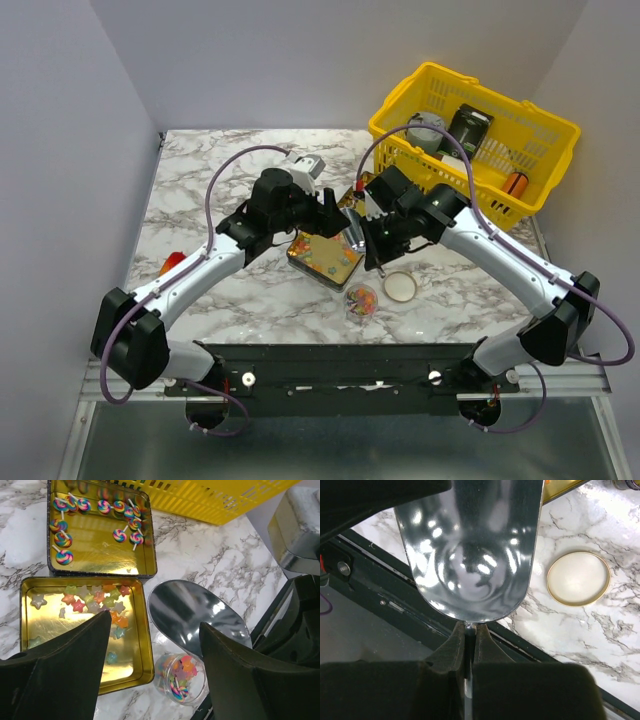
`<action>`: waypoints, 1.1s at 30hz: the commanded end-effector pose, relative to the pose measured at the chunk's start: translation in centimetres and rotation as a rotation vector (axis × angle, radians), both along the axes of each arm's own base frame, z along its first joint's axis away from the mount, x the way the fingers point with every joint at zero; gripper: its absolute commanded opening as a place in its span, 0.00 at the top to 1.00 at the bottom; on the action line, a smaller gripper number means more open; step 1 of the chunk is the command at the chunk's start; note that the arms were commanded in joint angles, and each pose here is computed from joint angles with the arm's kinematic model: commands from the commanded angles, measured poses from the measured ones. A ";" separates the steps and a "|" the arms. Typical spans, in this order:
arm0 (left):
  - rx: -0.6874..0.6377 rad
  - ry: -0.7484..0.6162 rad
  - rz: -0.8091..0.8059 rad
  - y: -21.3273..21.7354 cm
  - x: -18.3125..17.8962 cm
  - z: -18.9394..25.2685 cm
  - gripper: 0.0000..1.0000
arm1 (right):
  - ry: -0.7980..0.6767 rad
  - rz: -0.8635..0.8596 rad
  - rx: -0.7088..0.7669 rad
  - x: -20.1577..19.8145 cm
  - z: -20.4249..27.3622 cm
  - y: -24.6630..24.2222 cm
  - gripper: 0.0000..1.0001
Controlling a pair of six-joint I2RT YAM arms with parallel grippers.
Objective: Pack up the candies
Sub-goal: Adjust the spatula.
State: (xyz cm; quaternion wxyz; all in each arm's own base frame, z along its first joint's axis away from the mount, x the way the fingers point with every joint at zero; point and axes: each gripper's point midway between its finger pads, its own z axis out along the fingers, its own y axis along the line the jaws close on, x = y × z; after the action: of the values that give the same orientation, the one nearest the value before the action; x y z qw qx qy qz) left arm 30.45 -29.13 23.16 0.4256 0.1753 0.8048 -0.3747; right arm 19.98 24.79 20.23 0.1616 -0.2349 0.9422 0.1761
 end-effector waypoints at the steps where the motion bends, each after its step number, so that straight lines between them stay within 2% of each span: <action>1: 0.077 0.084 -0.007 0.1 -0.1 -4.0 0.24 | -0.107 0.058 0.166 -0.4 5.1 1.4 0.99; 7: 0.102 0.132 -0.023 0.0 -0.5 -6.0 0.26 | -0.113 0.077 0.241 -1.0 6.6 2.0 0.99; 16: 0.116 0.147 -0.039 -0.2 -0.5 -6.8 0.26 | -0.042 0.034 0.237 -1.0 5.4 2.7 0.99; 18: 0.132 0.137 -0.023 0.0 -0.1 -6.6 0.23 | -0.017 0.013 0.222 -1.0 4.8 2.7 0.99; 20: 0.153 0.112 -0.003 0.5 0.3 -6.2 0.16 | 0.027 -0.014 0.183 -1.1 3.5 2.5 0.99; 22: 0.200 0.071 0.065 1.7 1.4 -5.6 0.08 | 0.079 -0.035 0.140 -1.4 2.0 2.1 0.99; 25: 0.284 0.032 0.181 3.9 2.8 -5.5 0.04 | 0.160 -0.065 0.075 -1.9 -0.5 1.6 0.99; 29: 0.417 0.051 0.297 6.8 3.4 -7.3 0.04 | 0.239 -0.098 0.060 -2.1 -2.3 2.1 0.99; 33: 0.513 0.134 0.368 9.2 2.4 -10.5 0.04 | 0.325 -0.123 0.065 -1.5 -4.1 3.5 0.99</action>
State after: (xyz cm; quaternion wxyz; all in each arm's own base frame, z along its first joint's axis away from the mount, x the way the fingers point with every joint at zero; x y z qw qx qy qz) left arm 33.01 -23.73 15.64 0.3986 0.1348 0.8880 -0.1855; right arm 18.01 26.51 17.38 0.0600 -0.1678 0.9624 0.2052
